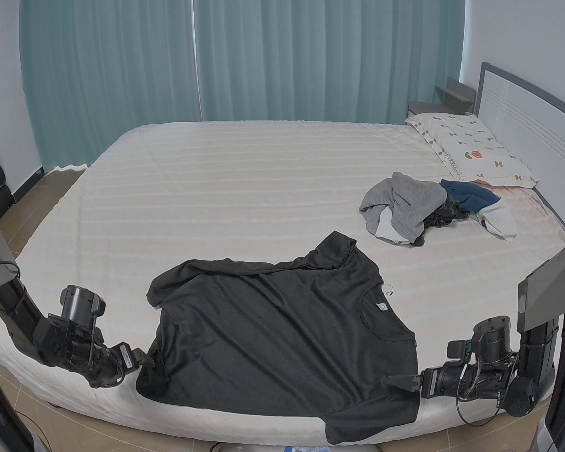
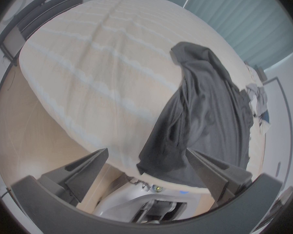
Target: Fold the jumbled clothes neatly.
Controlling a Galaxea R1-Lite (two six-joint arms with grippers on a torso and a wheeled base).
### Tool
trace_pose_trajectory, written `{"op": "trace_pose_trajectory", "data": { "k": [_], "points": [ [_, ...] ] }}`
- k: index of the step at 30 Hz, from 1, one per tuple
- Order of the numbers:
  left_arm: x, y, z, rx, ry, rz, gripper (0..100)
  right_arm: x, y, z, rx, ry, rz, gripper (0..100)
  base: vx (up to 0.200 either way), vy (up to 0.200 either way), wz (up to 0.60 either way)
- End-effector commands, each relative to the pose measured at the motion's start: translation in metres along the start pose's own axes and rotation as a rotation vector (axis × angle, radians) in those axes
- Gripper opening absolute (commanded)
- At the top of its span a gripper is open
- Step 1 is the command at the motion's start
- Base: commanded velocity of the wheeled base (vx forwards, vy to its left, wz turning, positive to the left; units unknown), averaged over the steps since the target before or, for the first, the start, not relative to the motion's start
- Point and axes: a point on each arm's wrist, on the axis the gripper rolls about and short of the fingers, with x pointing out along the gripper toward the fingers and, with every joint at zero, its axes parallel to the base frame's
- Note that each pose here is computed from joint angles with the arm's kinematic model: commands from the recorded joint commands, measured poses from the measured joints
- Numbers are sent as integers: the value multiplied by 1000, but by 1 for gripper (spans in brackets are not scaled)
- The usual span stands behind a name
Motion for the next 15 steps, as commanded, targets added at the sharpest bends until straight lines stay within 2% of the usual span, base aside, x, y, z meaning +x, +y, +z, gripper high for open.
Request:
{"op": "trace_pose_trajectory", "data": {
  "k": [1,4,9,15],
  "points": [
    [-7,-19,37,-115,-124,-92,100,14,-6,17,64,-100,17,100,0,0,0],
    [-8,-34,62,-175,-184,-145,100,21,-8,22,111,-123,20,100,0,0,0],
    [14,-51,94,-181,-219,-176,100,24,-7,26,153,-135,34,100,0,0,0],
    [64,-77,136,-171,-262,-212,100,29,-8,22,159,-112,35,100,0,0,0]
  ]
}}
